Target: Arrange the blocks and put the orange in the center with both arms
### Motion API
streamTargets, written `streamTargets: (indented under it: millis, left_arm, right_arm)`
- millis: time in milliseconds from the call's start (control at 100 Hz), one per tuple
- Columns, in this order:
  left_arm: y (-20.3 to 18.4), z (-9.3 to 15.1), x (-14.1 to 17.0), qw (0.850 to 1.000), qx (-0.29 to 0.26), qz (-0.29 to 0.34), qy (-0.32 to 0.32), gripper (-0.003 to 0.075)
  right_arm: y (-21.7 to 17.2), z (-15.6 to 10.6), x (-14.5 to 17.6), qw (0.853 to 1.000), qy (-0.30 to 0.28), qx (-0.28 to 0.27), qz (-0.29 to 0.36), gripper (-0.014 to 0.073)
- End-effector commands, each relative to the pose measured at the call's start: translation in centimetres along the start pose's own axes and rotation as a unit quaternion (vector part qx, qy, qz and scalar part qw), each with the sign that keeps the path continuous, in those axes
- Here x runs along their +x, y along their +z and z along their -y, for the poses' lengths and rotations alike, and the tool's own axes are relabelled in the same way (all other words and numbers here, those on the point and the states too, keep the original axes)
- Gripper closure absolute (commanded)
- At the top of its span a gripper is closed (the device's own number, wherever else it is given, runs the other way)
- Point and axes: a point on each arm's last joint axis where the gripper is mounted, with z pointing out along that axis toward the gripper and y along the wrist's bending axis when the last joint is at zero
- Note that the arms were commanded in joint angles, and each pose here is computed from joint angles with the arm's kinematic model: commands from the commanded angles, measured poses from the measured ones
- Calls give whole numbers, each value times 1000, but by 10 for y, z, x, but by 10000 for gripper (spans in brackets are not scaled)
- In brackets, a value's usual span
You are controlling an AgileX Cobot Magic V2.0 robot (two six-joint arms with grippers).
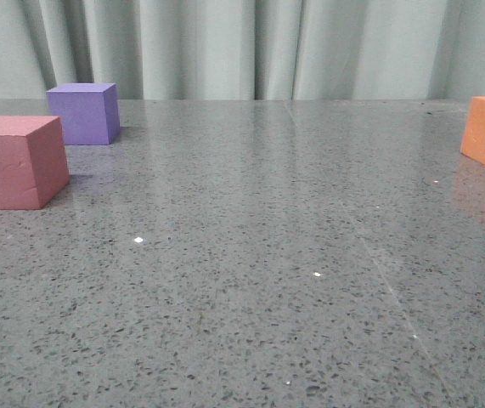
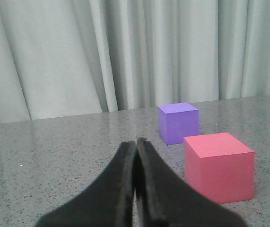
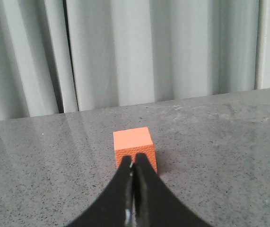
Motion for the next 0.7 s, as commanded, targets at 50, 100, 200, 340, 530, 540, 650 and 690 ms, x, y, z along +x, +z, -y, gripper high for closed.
streamTargets:
  millis: [50, 100, 200, 340, 530, 540, 650, 690]
  left_arm:
    - [-2, 1, 10, 1000, 1, 27, -5, 739]
    - [-2, 1, 10, 1000, 1, 27, -5, 739]
    - [-2, 1, 10, 1000, 1, 27, -5, 739]
    - [-2, 1, 10, 1000, 1, 27, -5, 739]
    - [-2, 1, 10, 1000, 1, 27, -5, 739]
    - [-2, 1, 10, 1000, 1, 27, -5, 739]
    - [-2, 1, 10, 1000, 1, 27, -5, 739]
    - [-2, 1, 10, 1000, 1, 27, -5, 739]
  right_arm:
    - [17, -7, -43, 999, -1, 7, -46, 662]
    - [27, -9, -54, 997, -1, 12, -72, 662]
    - [51, -13, -78, 992, -1, 22, -122, 662]
    - [93, -16, -100, 982, -2, 34, -185, 662]
    - [140, -18, -107, 972, -2, 42, -229, 662]
    - [145, -18, -104, 971, -2, 43, -236, 662]
    - [161, -16, -95, 965, -3, 46, -258, 662]
    - [164, -16, -92, 963, -3, 47, -265, 659]
